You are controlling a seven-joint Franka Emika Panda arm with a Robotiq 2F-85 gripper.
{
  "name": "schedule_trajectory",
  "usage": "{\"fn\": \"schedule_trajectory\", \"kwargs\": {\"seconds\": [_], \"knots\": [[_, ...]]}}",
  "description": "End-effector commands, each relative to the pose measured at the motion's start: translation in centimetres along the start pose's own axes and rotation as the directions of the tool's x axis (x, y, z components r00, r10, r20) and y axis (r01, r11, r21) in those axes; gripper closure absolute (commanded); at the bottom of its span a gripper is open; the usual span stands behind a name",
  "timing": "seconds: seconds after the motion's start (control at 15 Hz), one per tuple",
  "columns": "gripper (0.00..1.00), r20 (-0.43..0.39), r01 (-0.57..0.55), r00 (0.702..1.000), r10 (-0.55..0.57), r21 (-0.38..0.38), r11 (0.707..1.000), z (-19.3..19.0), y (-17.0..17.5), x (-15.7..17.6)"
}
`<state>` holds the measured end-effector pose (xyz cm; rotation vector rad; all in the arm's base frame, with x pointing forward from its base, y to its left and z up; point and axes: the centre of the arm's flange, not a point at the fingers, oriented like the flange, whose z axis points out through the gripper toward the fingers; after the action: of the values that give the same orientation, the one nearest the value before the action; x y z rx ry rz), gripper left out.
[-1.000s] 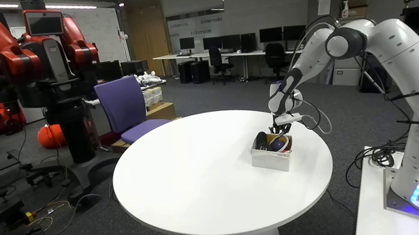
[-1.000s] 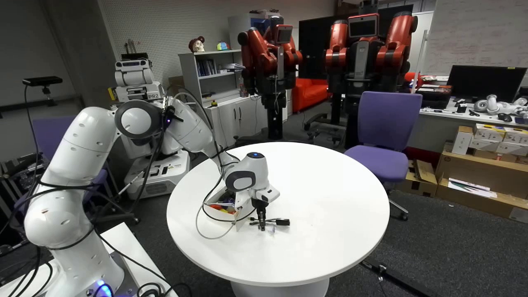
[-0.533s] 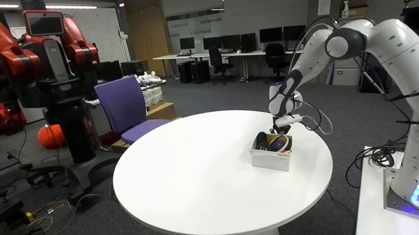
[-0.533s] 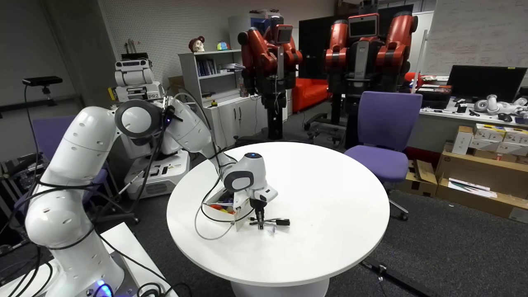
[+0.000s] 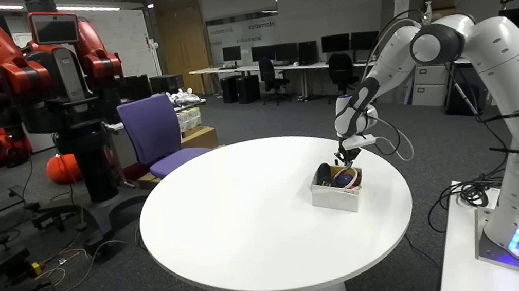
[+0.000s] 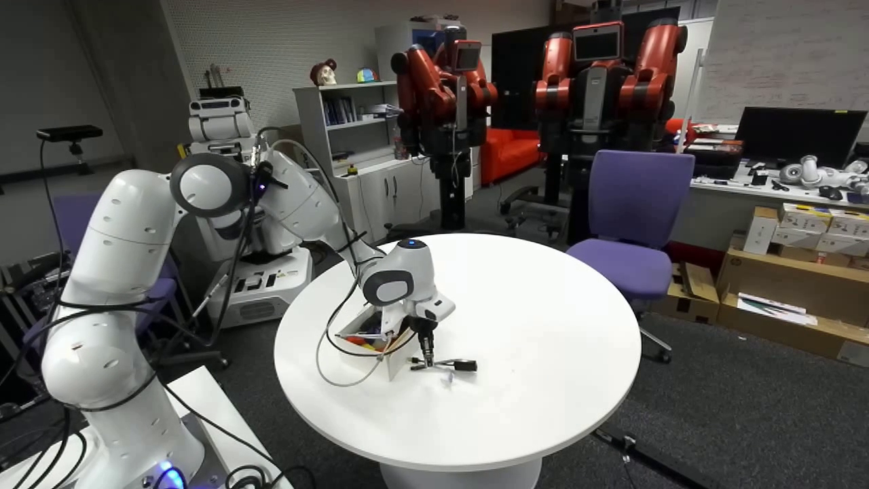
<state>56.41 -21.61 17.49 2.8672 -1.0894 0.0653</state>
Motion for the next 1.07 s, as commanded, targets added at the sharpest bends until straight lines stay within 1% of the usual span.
{"fn": "schedule_trajectory", "kwargs": {"seconds": [0.0,0.2,0.4,0.67,0.8,0.93,1.0], "knots": [[0.99,-0.055,0.018,0.998,-0.015,0.063,0.998,-6.5,1.1,-3.9],[0.99,-0.121,0.047,0.992,-0.034,0.108,0.993,-9.4,0.0,-6.7],[0.99,-0.197,0.115,0.977,-0.087,0.14,0.983,-10.3,-2.4,-10.1],[0.99,-0.303,0.221,0.939,-0.163,0.168,0.961,-9.1,-6.4,-14.8],[0.99,-0.337,0.253,0.924,-0.181,0.181,0.95,-8.6,-7.8,-16.6],[0.99,-0.355,0.274,0.915,-0.193,0.193,0.942,-8.4,-8.6,-18.1],[0.71,-0.354,0.277,0.915,-0.194,0.201,0.94,-8.6,-8.7,-18.6]]}}
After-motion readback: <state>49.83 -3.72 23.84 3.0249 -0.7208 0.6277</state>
